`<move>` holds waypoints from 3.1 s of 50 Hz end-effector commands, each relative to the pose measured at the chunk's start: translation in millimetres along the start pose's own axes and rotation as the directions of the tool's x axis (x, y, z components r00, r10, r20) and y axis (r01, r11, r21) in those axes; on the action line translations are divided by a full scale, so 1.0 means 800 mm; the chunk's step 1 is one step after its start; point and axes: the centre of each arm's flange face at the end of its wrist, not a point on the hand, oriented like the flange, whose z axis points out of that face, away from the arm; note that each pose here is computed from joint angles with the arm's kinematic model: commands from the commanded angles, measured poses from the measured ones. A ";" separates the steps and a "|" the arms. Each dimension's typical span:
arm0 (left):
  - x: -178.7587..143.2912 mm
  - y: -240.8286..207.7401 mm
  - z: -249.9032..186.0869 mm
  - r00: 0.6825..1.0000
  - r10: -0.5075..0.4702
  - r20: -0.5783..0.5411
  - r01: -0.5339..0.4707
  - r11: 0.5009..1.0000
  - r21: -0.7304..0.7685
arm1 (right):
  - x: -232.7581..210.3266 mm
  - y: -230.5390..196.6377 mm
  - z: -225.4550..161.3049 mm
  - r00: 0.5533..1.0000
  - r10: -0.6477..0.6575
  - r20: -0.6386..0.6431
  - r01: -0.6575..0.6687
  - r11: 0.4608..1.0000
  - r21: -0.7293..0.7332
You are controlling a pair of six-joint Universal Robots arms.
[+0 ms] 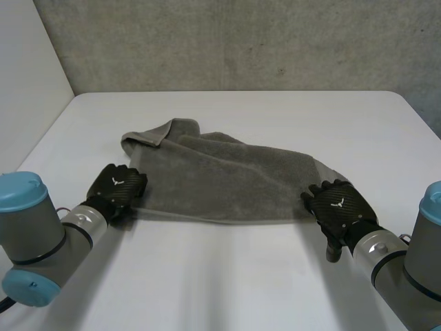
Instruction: Fold the towel.
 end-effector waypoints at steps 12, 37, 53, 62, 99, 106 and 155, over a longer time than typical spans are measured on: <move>-0.004 0.001 0.000 0.999 0.013 0.044 -0.013 1.000 0.000 | 0.019 -0.003 0.015 0.984 0.176 0.009 -0.176 0.984 0.039; 0.002 0.009 -0.007 1.000 0.013 0.026 -0.012 1.000 -0.021 | 0.010 0.010 0.066 0.962 0.255 0.103 -0.258 0.966 0.023; -0.031 -0.070 -0.015 0.991 0.003 0.132 -0.025 0.986 0.163 | 0.018 -0.002 0.064 0.960 0.268 0.083 -0.272 0.961 0.049; -0.039 -0.141 -0.055 0.983 -0.160 0.095 0.125 0.947 0.297 | 0.000 -0.056 0.052 0.897 0.417 0.149 -0.434 0.894 0.109; -0.064 -0.141 -0.056 0.961 -0.236 0.143 0.194 0.946 0.259 | 0.046 -0.024 0.098 0.895 0.413 -0.169 -0.401 0.911 0.098; -0.065 -0.140 -0.056 0.961 -0.237 0.145 0.195 0.947 0.256 | 0.044 -0.029 0.095 0.921 0.376 -0.104 -0.367 0.925 0.099; -0.129 -0.214 0.068 0.961 -0.174 0.215 0.079 0.917 0.390 | 0.194 -0.272 0.067 0.869 -0.147 -0.473 0.336 0.877 0.344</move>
